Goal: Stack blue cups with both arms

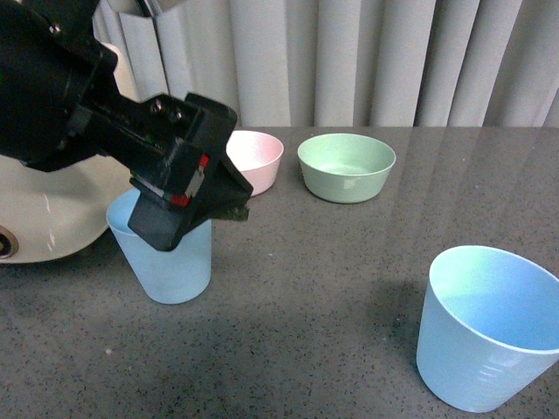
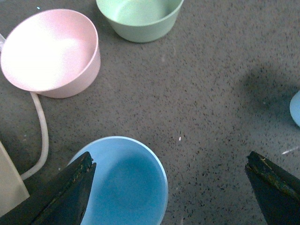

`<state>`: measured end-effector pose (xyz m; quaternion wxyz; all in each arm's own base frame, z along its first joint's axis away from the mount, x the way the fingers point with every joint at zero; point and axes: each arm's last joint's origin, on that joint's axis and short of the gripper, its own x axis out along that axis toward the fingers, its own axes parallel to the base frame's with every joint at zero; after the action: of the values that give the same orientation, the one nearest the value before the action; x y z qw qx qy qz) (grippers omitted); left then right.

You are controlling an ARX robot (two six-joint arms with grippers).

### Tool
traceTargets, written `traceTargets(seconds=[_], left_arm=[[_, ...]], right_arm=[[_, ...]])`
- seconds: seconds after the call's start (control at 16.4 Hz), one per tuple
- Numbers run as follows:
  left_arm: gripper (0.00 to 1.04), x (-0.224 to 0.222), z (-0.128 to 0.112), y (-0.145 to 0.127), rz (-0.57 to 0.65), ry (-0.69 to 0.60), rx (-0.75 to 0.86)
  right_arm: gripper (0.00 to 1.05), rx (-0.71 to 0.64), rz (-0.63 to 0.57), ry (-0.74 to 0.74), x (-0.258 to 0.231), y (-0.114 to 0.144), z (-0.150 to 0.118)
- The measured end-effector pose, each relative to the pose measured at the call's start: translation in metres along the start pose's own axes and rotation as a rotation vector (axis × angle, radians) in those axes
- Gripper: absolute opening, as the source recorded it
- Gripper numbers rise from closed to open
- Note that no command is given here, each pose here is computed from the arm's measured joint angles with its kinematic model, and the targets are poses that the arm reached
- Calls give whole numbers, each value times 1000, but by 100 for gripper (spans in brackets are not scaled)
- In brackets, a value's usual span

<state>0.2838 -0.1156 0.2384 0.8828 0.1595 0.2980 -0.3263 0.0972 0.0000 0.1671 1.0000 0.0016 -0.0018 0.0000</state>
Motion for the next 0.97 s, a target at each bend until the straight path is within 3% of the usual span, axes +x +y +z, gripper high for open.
traceTargets(seconds=[0.49,0.97], left_arm=[[98,19,-14,12,48,77,89],[98,34,-29,0,-3,118,122]], right_arm=[[98,0,0,0,0,0,0],[98,0,0,0,0,0,0]])
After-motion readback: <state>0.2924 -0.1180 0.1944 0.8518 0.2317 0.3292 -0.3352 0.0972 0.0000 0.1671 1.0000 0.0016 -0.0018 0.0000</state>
